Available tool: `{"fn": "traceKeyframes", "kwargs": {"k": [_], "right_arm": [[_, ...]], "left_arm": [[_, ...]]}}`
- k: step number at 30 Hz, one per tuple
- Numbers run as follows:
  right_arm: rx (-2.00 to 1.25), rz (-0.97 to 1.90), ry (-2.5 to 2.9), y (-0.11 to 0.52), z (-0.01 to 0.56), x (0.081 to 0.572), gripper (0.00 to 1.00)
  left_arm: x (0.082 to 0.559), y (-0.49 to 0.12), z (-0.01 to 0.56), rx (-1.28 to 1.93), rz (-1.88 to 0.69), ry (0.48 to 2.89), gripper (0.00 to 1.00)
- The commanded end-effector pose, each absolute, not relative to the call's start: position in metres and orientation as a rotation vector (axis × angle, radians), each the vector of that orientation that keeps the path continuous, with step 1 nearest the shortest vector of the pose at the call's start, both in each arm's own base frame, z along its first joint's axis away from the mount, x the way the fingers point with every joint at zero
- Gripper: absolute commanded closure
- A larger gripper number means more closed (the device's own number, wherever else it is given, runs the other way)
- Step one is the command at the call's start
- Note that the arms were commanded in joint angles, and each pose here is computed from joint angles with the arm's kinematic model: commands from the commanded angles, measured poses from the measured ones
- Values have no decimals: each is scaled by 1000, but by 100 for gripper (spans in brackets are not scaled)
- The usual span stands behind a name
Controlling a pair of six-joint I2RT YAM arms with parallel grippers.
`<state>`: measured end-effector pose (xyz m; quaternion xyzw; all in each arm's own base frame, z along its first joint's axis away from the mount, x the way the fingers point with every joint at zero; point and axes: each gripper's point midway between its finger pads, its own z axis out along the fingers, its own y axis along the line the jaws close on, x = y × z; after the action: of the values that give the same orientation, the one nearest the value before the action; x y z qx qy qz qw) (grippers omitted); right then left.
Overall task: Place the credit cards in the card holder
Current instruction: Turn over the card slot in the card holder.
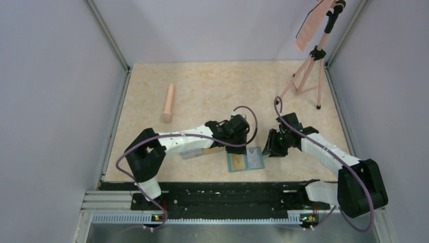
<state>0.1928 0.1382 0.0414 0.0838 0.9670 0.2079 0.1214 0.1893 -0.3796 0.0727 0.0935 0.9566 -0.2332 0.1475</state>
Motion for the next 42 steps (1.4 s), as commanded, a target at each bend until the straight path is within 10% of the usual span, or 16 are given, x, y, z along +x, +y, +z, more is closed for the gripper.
{"fn": "traceKeyframes", "kwargs": {"k": [1, 8, 18, 28, 42], "right_arm": [[207, 595, 2700, 137, 74, 213, 53], [146, 584, 2616, 136, 104, 223, 30], [9, 694, 2554, 153, 128, 225, 29], [-85, 891, 2569, 185, 124, 212, 49], [-140, 978, 2705, 226, 81, 192, 100]], "left_arm": [[192, -357, 90, 180, -643, 2682, 62], [177, -328, 69, 55, -680, 2719, 62], [185, -294, 45, -36, -593, 2759, 62], [205, -294, 34, -47, -578, 2790, 62], [202, -327, 69, -103, -904, 2726, 62]]}}
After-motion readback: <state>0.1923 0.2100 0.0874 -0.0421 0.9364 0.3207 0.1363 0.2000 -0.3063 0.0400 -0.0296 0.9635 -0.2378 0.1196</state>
